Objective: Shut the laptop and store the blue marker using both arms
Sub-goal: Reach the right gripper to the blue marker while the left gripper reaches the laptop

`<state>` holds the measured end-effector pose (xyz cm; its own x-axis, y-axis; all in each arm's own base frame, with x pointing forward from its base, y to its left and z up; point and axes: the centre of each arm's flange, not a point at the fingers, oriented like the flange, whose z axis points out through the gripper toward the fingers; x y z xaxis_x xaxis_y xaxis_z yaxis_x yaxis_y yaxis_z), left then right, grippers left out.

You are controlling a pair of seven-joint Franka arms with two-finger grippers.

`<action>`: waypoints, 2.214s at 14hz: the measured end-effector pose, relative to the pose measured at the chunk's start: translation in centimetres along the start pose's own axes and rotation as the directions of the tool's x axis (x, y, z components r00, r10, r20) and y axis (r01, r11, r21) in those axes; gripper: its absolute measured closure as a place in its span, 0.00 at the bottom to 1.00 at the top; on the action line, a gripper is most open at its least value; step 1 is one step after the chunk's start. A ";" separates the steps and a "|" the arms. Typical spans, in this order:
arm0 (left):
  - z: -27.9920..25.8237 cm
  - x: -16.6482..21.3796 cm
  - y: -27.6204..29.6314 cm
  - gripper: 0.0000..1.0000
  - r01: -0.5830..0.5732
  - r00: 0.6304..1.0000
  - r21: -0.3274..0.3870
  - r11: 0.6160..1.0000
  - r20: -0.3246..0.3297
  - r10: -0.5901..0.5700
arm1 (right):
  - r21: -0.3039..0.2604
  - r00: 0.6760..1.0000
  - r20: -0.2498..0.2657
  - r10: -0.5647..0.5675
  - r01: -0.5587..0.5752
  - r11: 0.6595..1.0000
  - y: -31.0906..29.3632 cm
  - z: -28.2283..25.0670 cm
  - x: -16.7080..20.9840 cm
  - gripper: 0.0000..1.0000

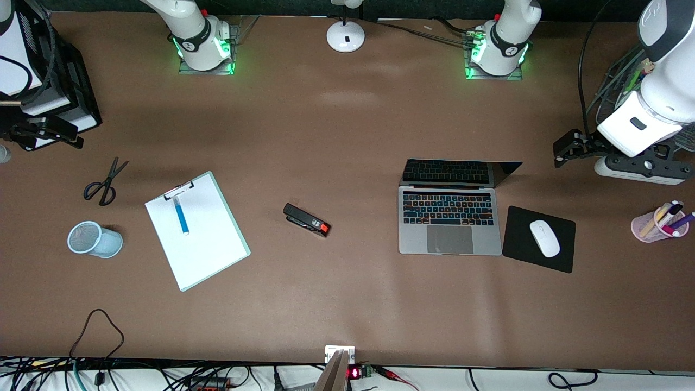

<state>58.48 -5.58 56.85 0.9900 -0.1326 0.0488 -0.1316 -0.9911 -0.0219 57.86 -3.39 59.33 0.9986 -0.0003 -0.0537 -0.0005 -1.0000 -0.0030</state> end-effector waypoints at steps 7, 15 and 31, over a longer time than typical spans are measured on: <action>-0.2 -0.1 0.4 0.00 -0.007 1.000 -0.001 1.000 0.007 0.007 | 0.000 1.000 0.002 -0.001 0.001 1.000 0.0 0.1 0.0 0.00; 0.2 0.5 0.3 0.00 -0.006 1.000 -0.003 1.000 0.014 0.006 | -0.025 1.000 0.027 -0.015 0.016 1.000 -1.3 5.9 3.9 0.00; 2.6 -0.9 6.4 0.99 0.008 0.975 -0.086 0.996 0.222 0.011 | -0.083 0.973 0.093 -0.209 0.217 0.973 -6.5 25.8 11.6 0.00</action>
<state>56.91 -11.76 54.05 0.9750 -0.1371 -0.1747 -0.1276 -0.9897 0.0649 68.06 3.14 33.00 0.9671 0.2094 -0.1442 0.2208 -0.9729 0.0680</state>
